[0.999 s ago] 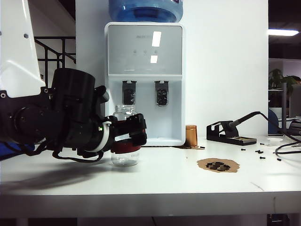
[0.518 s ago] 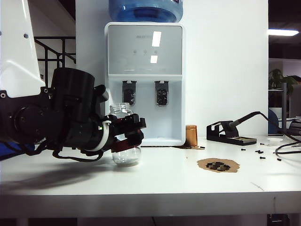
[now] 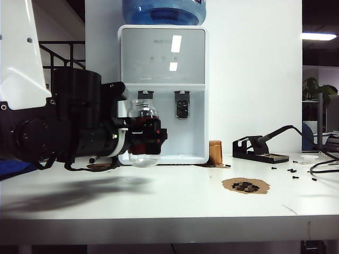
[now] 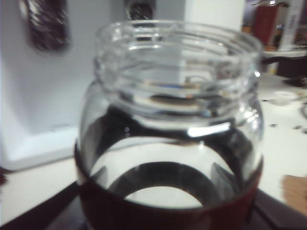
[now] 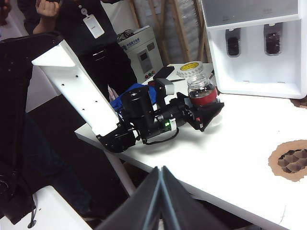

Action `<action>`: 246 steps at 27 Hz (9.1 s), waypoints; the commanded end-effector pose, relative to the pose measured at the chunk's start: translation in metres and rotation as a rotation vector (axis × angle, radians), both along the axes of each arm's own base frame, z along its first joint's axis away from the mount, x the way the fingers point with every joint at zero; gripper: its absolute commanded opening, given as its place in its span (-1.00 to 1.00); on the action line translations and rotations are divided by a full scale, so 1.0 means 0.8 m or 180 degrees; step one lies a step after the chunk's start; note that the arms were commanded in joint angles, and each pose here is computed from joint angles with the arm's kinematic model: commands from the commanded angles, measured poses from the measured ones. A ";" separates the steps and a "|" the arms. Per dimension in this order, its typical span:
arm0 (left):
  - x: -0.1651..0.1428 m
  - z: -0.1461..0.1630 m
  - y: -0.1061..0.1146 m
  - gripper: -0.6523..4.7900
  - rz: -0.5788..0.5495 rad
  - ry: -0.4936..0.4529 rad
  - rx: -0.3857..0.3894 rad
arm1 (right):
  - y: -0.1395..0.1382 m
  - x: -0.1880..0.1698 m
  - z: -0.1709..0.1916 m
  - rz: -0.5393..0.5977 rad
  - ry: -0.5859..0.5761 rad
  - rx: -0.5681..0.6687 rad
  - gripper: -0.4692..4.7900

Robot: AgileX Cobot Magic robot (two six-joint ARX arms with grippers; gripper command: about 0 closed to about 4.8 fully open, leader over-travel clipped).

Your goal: Pick up the water bottle with two loops of red belts, then reach the front water dispenser and gently press the gray-black baffle horizontally to get a little water.

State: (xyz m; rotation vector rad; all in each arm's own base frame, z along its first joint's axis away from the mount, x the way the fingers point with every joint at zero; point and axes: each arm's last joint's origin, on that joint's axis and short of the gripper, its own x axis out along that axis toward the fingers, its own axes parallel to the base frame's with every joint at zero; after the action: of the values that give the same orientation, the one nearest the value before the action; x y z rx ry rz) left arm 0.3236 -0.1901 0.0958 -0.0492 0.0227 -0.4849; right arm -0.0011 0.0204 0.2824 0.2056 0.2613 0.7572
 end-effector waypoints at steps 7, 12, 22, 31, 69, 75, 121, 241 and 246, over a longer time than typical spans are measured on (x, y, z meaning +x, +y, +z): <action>0.014 0.014 -0.005 -0.78 0.0476 -0.0319 0.0475 | 0.000 0.000 0.002 0.0013 -0.0048 -0.0007 -0.82; 0.055 0.042 -0.021 -0.78 0.0768 -0.0199 0.0552 | 0.000 0.000 0.002 0.0012 -0.0049 -0.0008 -0.82; 0.120 0.077 -0.006 -0.78 0.0958 0.0450 0.0055 | 0.000 0.000 0.002 0.0013 -0.0047 -0.0007 -0.82; 0.120 0.076 -0.006 -0.78 0.0821 0.0487 -0.0001 | 0.000 0.000 0.002 0.0012 -0.0047 -0.0007 -0.82; 0.160 0.064 -0.016 -0.78 0.0962 0.0476 -0.0093 | 0.000 0.000 0.001 0.0012 -0.0046 -0.0007 -0.82; 0.176 0.065 -0.022 -0.78 0.0974 0.0479 -0.0092 | 0.000 0.000 0.001 0.0012 -0.0046 -0.0007 -0.82; 0.208 0.081 -0.025 -0.78 0.1088 0.0435 -0.0246 | 0.000 0.000 0.001 0.0012 -0.0046 -0.0007 -0.82; 0.085 0.006 0.048 -0.78 0.0309 -0.0144 -0.0185 | 0.000 0.000 0.001 0.0013 -0.0045 -0.0007 -0.82; 0.085 0.002 0.046 -0.78 0.0279 -0.0011 -0.0125 | 0.000 0.000 0.001 0.0013 -0.0045 -0.0007 -0.82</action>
State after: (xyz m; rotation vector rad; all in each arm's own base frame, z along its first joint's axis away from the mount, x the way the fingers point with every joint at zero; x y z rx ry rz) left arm 0.3903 -0.1537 0.0906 -0.0835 0.0294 -0.3929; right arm -0.0010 0.0204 0.2823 0.2059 0.2620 0.7575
